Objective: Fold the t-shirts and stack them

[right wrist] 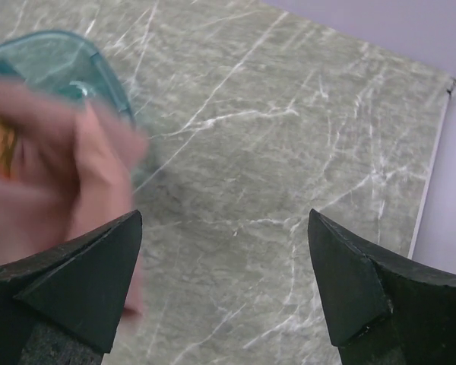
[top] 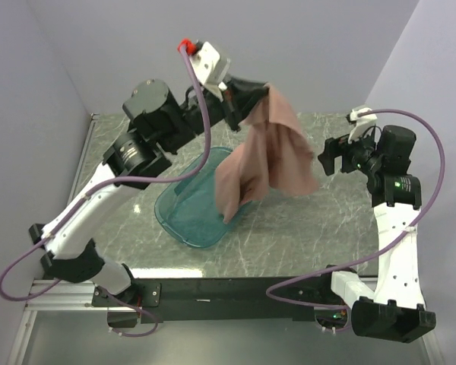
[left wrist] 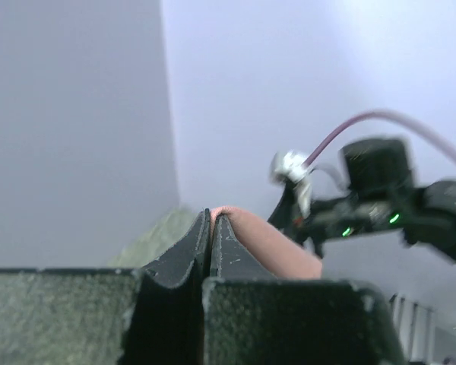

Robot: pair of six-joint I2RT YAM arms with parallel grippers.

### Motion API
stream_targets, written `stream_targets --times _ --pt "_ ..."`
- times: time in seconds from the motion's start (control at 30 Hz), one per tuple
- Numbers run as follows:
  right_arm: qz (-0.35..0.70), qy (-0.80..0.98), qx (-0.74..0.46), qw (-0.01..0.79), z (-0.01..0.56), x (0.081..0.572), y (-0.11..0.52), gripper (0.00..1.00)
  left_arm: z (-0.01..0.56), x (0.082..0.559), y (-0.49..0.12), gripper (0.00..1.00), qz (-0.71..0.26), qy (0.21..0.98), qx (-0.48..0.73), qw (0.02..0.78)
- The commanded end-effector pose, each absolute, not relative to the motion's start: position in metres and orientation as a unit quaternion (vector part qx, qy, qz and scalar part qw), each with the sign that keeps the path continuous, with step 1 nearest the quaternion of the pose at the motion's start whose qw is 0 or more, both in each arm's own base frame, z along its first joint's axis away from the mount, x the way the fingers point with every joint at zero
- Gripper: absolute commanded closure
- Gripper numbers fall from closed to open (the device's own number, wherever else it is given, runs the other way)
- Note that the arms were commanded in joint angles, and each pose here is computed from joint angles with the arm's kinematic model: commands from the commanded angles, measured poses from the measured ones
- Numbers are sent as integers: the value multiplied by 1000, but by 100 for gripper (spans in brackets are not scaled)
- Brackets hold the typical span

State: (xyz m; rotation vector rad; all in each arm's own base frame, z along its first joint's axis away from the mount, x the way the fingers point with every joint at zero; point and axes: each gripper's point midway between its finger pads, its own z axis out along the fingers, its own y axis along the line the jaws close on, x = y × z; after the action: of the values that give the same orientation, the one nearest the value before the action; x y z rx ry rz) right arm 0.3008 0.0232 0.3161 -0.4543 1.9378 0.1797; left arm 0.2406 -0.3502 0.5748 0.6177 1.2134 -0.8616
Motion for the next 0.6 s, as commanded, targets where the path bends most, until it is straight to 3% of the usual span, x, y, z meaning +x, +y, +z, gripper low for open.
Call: stream_targets --times 0.0,0.27,0.57 --pt "71 807 -127 572 337 312 10 5 645 213 -360 100 -451 445 289 718" --pt "41 814 -81 574 330 312 -11 5 725 176 -350 100 -548 295 248 742" --pt "22 814 -45 579 328 315 -30 5 666 190 -399 100 -588 357 276 672"
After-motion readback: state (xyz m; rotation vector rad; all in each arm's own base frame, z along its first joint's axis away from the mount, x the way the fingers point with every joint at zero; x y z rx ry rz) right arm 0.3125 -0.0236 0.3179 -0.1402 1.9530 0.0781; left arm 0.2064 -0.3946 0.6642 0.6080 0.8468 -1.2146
